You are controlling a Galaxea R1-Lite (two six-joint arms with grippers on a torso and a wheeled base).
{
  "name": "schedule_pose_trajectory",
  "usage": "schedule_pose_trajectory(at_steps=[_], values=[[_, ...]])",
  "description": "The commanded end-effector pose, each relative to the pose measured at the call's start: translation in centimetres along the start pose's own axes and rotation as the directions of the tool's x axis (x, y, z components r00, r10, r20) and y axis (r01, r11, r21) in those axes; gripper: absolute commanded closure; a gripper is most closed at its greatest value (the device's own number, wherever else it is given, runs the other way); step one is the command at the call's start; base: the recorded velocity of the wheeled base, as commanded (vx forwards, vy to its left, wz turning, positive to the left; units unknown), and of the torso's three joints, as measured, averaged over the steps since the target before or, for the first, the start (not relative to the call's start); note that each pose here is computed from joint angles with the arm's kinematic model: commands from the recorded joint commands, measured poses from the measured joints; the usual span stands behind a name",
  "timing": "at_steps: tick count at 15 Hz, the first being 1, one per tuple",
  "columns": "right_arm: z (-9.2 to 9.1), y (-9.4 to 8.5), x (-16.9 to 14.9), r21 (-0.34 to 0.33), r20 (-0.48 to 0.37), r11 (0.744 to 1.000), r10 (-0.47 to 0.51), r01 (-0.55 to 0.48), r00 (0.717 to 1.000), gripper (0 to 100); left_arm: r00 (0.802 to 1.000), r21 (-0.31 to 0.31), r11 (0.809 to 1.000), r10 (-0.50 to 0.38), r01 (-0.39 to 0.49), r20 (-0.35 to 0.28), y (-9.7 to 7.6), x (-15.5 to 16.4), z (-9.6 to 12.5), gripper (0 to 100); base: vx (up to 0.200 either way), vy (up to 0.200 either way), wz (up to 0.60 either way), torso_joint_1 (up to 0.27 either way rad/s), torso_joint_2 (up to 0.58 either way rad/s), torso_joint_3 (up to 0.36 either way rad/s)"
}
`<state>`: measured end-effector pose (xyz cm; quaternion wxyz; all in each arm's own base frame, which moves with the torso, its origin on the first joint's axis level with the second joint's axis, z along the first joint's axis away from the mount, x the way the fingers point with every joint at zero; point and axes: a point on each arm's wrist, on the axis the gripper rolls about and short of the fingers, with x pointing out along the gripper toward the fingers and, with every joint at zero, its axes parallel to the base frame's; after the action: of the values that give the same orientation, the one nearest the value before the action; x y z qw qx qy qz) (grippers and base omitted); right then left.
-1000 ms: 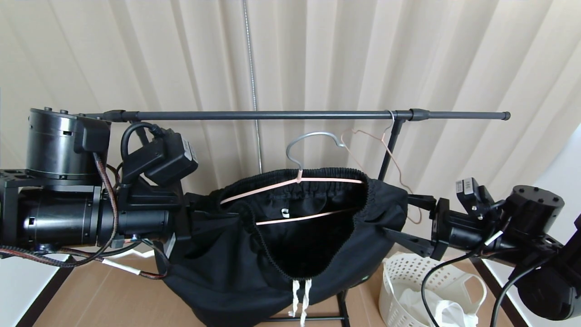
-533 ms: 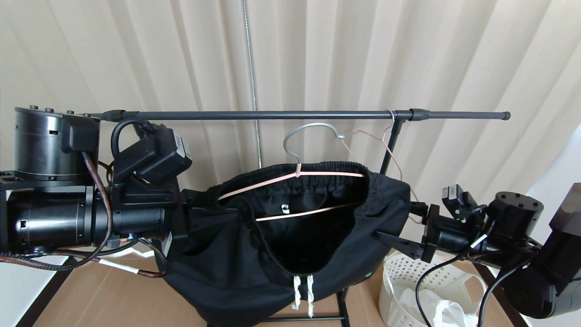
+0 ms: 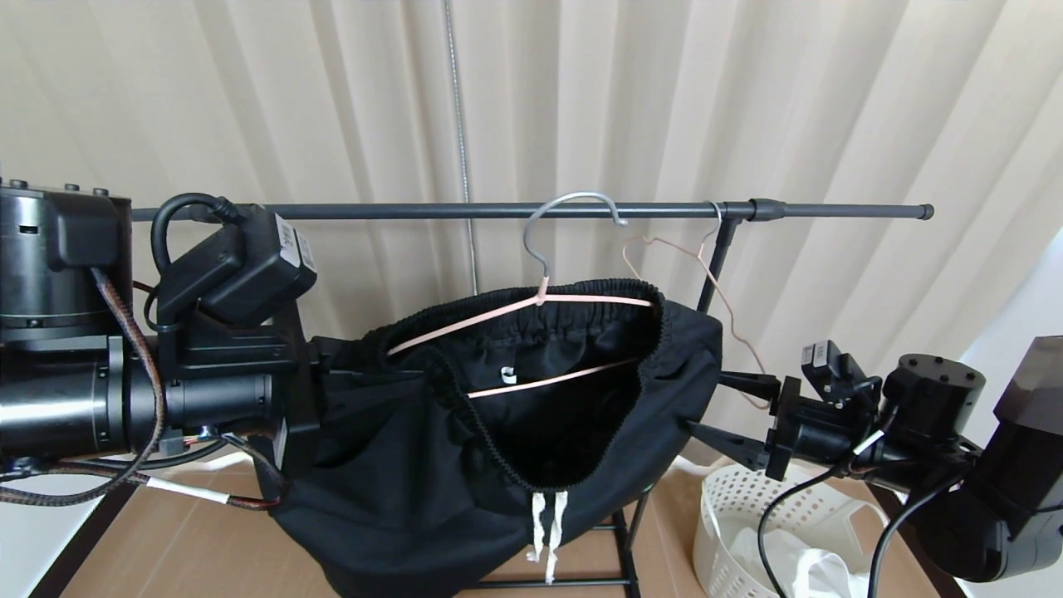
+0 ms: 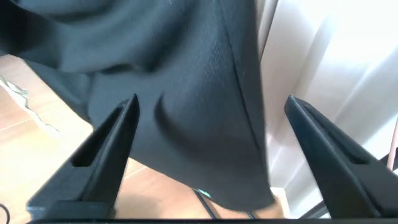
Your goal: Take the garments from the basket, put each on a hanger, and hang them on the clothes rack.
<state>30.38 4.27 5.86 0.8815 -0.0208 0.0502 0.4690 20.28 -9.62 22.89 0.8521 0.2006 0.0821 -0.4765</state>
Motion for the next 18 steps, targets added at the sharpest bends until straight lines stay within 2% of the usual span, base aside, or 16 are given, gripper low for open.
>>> schedule_pose_trajectory(at_steps=[1,10,11,13,15,18], values=[[0.0,0.0,0.1,-0.001,0.0,1.0,0.001,-0.001,1.0,100,1.0,0.005,1.0,0.003,-0.003,0.008,-0.2,-0.4,0.2,100,0.0,0.0,0.0,0.0,0.0,0.0],[0.0,0.8,0.2,-0.004,-0.001,1.0,0.02,-0.02,1.0,100,1.0,-0.001,1.0,0.002,-0.002,0.002,-0.4,-0.5,-0.1,100,0.0,0.0,0.0,0.0,0.0,0.0],[-0.3,1.0,0.0,-0.012,-0.004,1.0,0.02,-0.02,1.0,100,1.0,0.0,1.0,0.002,-0.002,0.003,-0.4,-0.5,-0.1,100,0.0,0.0,0.0,0.0,0.0,0.0],[-0.9,1.3,-0.3,-0.07,-0.014,0.997,0.023,-0.024,1.0,100,1.0,-0.007,1.0,0.004,-0.003,0.005,-0.4,-0.5,0.0,100,0.0,0.0,0.0,0.0,0.0,0.0],[-0.7,1.3,-0.4,-0.058,-0.021,0.998,0.024,-0.025,0.999,100,1.0,-0.011,1.0,0.004,-0.003,0.005,-0.4,-0.6,0.0,100,0.0,0.0,0.0,0.0,0.0,0.0],[0.6,1.6,-0.8,-0.023,-0.044,0.999,0.023,-0.024,0.999,100,1.0,-0.009,1.0,0.007,-0.007,0.009,-0.3,-0.6,0.1,100,0.0,0.0,0.0,0.0,0.0,0.0]])
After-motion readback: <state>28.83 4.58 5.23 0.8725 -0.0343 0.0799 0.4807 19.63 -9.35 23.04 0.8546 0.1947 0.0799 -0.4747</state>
